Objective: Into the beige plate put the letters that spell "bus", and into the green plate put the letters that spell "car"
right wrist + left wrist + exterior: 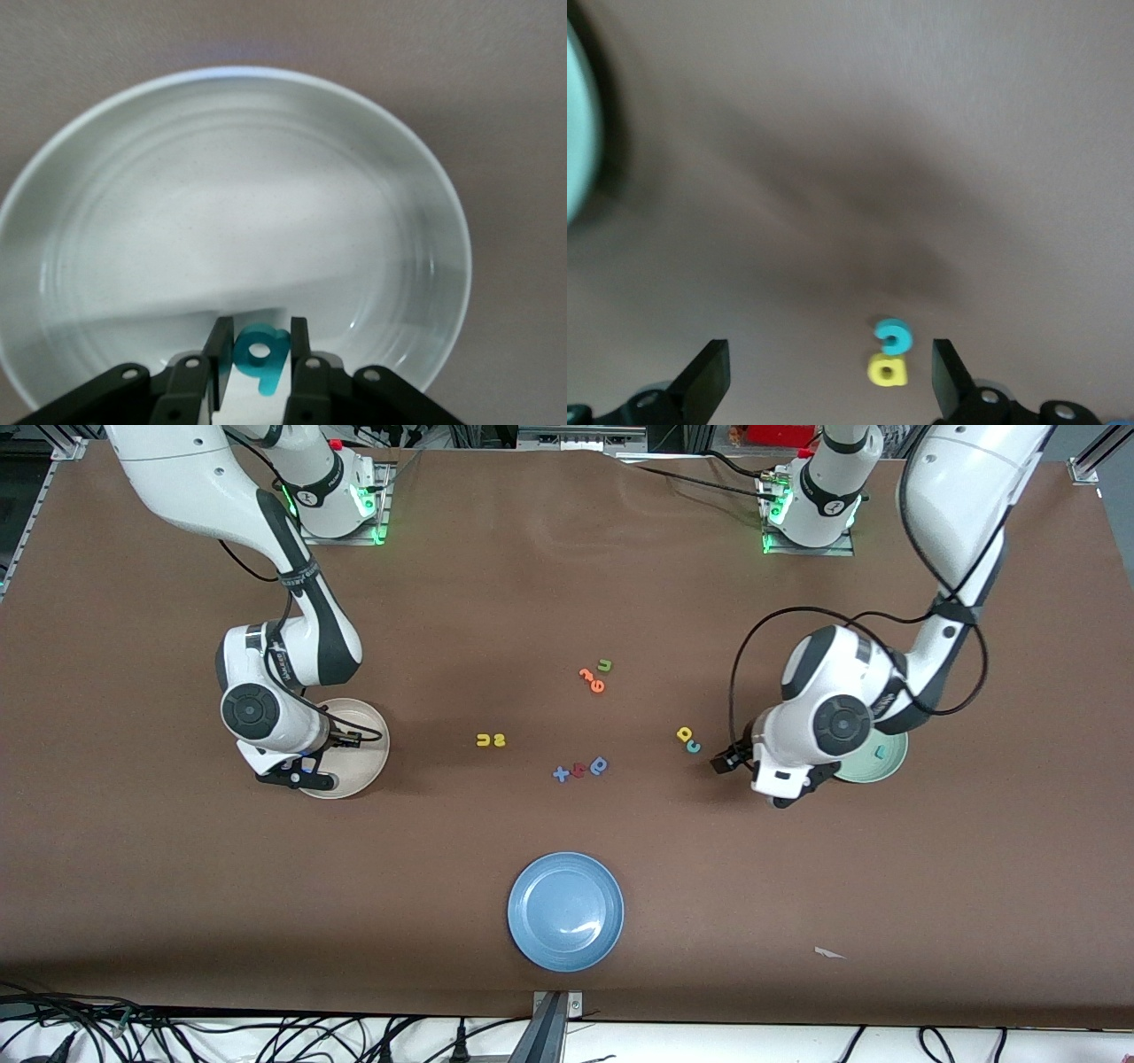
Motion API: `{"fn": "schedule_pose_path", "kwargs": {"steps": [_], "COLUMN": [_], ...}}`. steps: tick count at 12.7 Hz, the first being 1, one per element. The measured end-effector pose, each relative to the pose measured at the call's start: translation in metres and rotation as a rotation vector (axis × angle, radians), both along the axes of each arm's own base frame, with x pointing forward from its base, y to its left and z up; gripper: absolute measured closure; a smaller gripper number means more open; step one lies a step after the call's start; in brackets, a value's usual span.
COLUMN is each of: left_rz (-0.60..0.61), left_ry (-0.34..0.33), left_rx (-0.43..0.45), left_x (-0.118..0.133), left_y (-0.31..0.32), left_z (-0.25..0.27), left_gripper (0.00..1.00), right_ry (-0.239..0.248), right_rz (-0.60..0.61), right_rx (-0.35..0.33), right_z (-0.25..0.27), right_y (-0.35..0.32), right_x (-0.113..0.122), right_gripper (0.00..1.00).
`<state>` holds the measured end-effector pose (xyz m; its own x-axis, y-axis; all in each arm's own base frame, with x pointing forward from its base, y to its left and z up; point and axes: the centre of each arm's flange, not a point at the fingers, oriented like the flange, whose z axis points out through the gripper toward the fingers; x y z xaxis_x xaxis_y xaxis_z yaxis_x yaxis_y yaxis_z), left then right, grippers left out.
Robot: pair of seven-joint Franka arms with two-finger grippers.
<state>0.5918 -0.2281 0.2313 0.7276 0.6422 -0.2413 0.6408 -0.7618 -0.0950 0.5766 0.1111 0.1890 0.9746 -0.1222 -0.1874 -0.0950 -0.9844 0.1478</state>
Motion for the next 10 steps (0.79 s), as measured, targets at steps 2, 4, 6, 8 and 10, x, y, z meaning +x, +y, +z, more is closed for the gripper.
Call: {"fn": "schedule_pose_path", "kwargs": {"steps": [2, 4, 6, 8, 10], "left_rz": [0.135, 0.214, 0.246, 0.253, 0.255], "left_ry": [-0.007, 0.001, 0.019, 0.022, 0.022], "left_rx": [0.008, 0.010, 0.020, 0.024, 0.025], "left_x": [-0.007, -0.016, -0.023, -0.024, -0.024], "left_y": [-0.028, -0.046, -0.054, -0.054, -0.053], "left_z": [-0.028, -0.053, -0.066, -0.067, -0.067], "left_gripper": [0.00, 0.01, 0.01, 0.01, 0.01], "right_ry": [0.003, -0.003, -0.009, 0.011, 0.035], "right_rz": [-0.002, 0.000, 0.006, 0.017, 0.025], "right_rx": [0.000, 0.005, 0.011, 0.012, 0.009], "right_z": [0.007, 0.029, 0.059, 0.087, 0.114], "right_y": [0.001, 0.004, 0.012, 0.023, 0.035], "right_x": [0.001, 0.007, 0.014, 0.019, 0.026], "right_gripper": [0.42, 0.19, 0.00, 0.00, 0.00]}}
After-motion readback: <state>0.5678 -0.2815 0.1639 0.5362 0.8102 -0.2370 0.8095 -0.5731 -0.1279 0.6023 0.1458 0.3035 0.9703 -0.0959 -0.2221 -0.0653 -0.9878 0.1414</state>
